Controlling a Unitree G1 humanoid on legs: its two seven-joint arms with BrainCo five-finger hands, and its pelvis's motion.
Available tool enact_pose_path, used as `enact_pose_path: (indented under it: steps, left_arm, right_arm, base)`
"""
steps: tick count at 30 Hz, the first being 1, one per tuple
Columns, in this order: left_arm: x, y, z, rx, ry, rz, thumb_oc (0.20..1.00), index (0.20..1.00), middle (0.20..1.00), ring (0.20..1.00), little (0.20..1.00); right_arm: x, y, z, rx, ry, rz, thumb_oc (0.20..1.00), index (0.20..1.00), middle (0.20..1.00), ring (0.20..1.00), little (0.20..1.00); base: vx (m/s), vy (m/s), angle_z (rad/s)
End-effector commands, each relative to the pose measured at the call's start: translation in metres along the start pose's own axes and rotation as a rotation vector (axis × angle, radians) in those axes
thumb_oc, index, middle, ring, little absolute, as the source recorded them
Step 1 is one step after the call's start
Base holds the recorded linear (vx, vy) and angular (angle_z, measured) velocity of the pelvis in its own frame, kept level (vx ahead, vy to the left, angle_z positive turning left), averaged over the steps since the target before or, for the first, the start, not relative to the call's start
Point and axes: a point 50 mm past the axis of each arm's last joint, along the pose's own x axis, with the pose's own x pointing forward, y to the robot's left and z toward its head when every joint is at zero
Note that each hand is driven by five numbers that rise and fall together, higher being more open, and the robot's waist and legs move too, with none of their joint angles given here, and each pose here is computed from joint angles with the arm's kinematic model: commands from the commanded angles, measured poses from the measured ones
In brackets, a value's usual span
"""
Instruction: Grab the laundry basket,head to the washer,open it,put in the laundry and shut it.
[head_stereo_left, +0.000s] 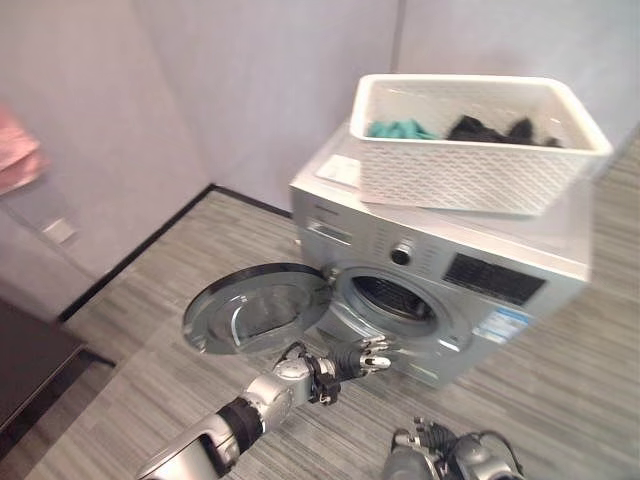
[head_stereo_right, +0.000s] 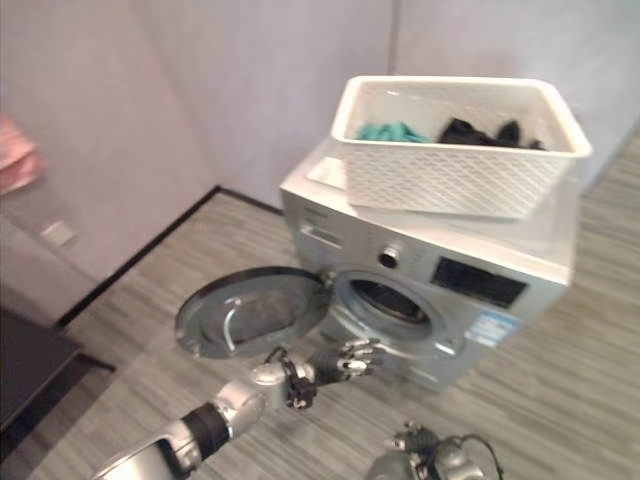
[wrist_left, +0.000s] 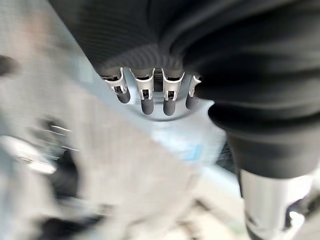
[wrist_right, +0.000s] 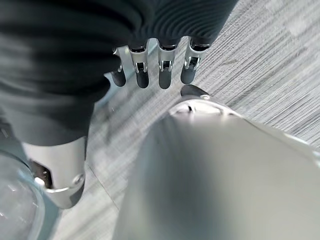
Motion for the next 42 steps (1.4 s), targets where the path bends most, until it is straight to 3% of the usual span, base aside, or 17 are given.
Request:
enact_pose_path:
  steps: [1, 2, 3, 4, 5, 6, 9, 11, 12, 17, 38, 42]
  left_arm:
    - [-0.004, 0.022, -0.006, 0.326, 0.137, 0.107, 1.0, 1.0, 1.0, 1.0, 1.0]
    - [-0.008, 0.031, -0.018, 0.421, 0.23, 0.164, 1.0, 1.0, 1.0, 1.0, 1.0]
    - [-0.024, 0.052, -0.046, 0.647, 0.461, 0.284, 1.0, 1.0, 1.0, 1.0, 1.0]
    - [-0.024, 0.052, -0.046, 0.647, 0.46, 0.284, 1.0, 1.0, 1.0, 1.0, 1.0]
    - [-0.049, 0.078, -0.056, 0.78, 0.618, 0.414, 1.0, 1.0, 1.0, 1.0, 1.0]
    - [-0.065, 0.099, -0.044, 0.835, 0.641, 0.531, 1.0, 1.0, 1.0, 1.0, 1.0]
    - [-0.114, 0.143, -0.012, 0.743, 0.573, 0.837, 1.0, 1.0, 1.0, 1.0, 1.0]
    - [-0.127, 0.151, -0.007, 0.681, 0.528, 0.91, 1.0, 1.0, 1.0, 1.0, 1.0]
    - [-0.152, 0.165, 0.003, 0.576, 0.457, 1.062, 1.0, 1.0, 1.0, 1.0, 1.0]
    - [-0.181, 0.179, 0.021, 0.499, 0.354, 1.257, 1.0, 1.0, 1.0, 1.0, 1.0]
    - [-0.191, 0.176, -0.004, 0.407, 0.309, 1.325, 1.0, 1.0, 1.0, 1.0, 1.0]
    - [-0.179, 0.167, -0.021, 0.306, 0.248, 1.303, 1.0, 1.0, 1.0, 1.0, 1.0]
  right_arm:
    - [0.001, 0.005, -0.003, -0.049, 0.019, 0.019, 1.0, 1.0, 1.0, 1.0, 1.0]
    - [0.001, 0.003, -0.002, -0.05, 0.016, 0.014, 1.0, 1.0, 1.0, 1.0, 1.0]
    - [0.002, 0.001, 0.004, -0.056, -0.01, 0.005, 1.0, 1.0, 1.0, 1.0, 1.0]
    - [0.002, 0.001, 0.004, -0.056, -0.01, 0.004, 1.0, 1.0, 1.0, 1.0, 1.0]
    - [0.002, 0.0, 0.018, -0.064, -0.067, -0.003, 1.0, 1.0, 1.0, 1.0, 1.0]
    - [0.002, 0.001, 0.03, -0.059, -0.121, -0.004, 1.0, 1.0, 1.0, 1.0, 1.0]
    - [-0.005, -0.003, 0.054, -0.02, -0.273, -0.031, 1.0, 1.0, 1.0, 1.0, 1.0]
    - [-0.008, -0.004, 0.054, -0.016, -0.299, -0.04, 1.0, 1.0, 1.0, 1.0, 1.0]
    - [-0.012, -0.005, 0.048, -0.005, -0.309, -0.044, 1.0, 1.0, 1.0, 1.0, 1.0]
    - [-0.016, -0.009, 0.041, 0.019, -0.322, -0.07, 1.0, 1.0, 1.0, 1.0, 1.0]
    - [-0.015, -0.011, -0.024, 0.129, -0.096, -0.122, 1.0, 1.0, 1.0, 1.0, 1.0]
    - [-0.016, -0.013, -0.039, 0.163, -0.038, -0.139, 1.0, 1.0, 1.0, 1.0, 1.0]
  base:
    - [0.01, -0.001, -0.46]
    - [0.01, -0.019, -0.36]
    - [0.0, -0.022, -0.24]
    - [-0.04, -0.053, -0.14]
    - [-0.08, -0.058, -0.38]
    - [-0.11, -0.074, -0.51]
    - [-0.07, -0.044, -0.29]
    - [-0.01, -0.035, -0.01]
    - [-0.02, -0.074, -0.02]
    - [-0.01, -0.056, 0.04]
    - [0.01, -0.008, 0.02]
    - [0.07, -0.06, 0.07]
